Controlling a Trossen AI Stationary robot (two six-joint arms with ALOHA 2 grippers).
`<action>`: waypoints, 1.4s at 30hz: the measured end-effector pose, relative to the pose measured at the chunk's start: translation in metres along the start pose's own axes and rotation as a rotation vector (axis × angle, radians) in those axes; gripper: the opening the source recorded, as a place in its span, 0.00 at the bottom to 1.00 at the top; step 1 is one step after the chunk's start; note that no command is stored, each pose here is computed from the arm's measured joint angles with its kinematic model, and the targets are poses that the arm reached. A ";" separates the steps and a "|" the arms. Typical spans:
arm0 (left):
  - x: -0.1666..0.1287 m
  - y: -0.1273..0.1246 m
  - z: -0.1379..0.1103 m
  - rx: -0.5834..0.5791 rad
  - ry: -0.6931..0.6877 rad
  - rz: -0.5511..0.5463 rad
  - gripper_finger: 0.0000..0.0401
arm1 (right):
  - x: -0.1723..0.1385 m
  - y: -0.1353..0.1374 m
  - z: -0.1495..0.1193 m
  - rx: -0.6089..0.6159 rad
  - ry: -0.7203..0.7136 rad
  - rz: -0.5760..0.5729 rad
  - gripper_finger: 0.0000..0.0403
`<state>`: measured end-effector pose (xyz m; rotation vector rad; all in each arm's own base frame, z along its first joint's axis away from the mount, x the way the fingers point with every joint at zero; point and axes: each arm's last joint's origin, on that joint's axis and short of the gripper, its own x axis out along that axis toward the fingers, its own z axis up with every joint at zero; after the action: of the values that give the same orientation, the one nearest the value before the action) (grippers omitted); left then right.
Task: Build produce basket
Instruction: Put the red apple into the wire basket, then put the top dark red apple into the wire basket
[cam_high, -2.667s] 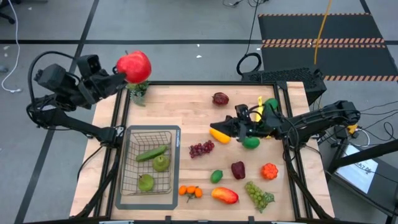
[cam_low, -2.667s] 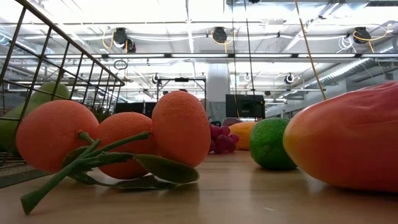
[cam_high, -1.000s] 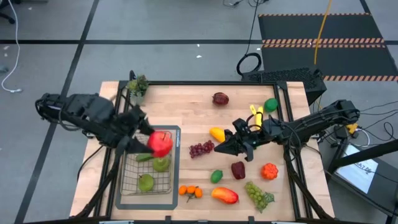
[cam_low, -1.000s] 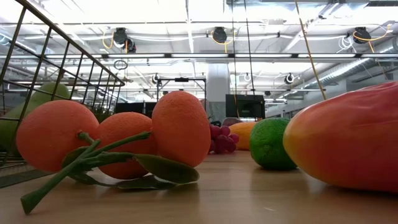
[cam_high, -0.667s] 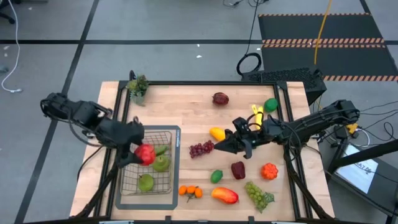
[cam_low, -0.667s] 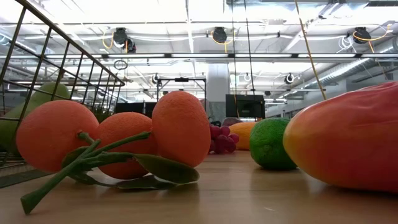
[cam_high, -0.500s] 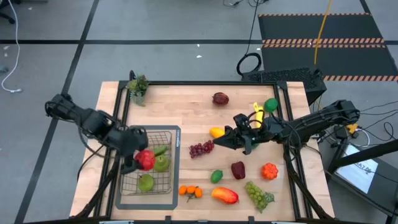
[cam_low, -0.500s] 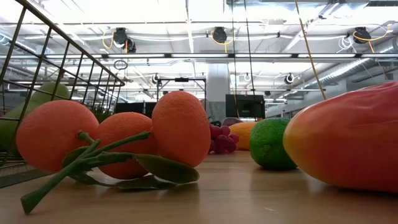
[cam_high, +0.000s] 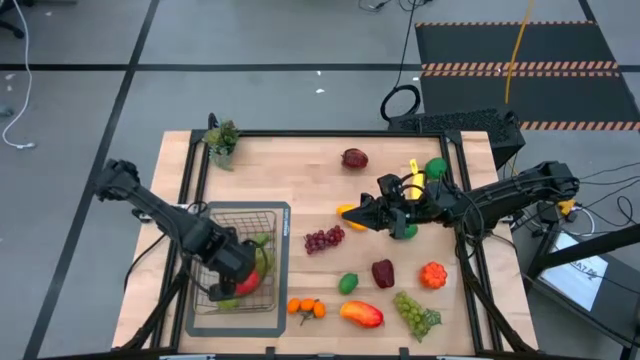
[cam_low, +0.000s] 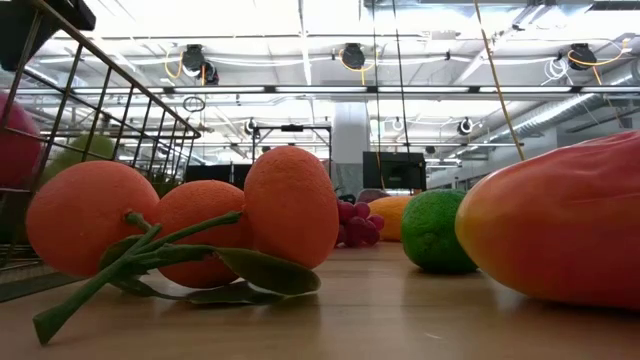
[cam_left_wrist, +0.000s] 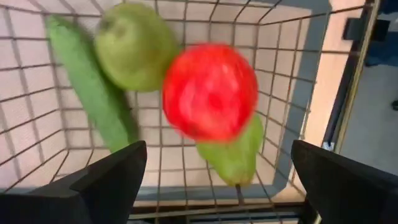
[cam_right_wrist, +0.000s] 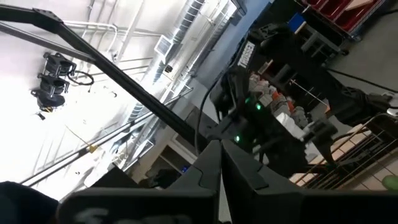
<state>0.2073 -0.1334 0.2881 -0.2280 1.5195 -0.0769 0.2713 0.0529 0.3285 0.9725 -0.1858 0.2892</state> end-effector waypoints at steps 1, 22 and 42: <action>0.001 -0.001 0.001 0.002 -0.006 -0.006 0.99 | 0.000 0.000 0.000 0.000 0.000 0.000 0.02; -0.059 0.000 0.029 -0.358 -0.217 -0.170 0.99 | 0.000 -0.007 -0.003 -0.036 0.041 -0.059 0.02; -0.086 0.014 0.076 -0.640 -0.659 -0.354 0.99 | -0.008 -0.010 0.002 -0.082 0.075 -0.153 0.02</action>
<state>0.2774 -0.0955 0.3724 -0.9379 0.7923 0.1946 0.2668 0.0444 0.3199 0.8881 -0.0536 0.1761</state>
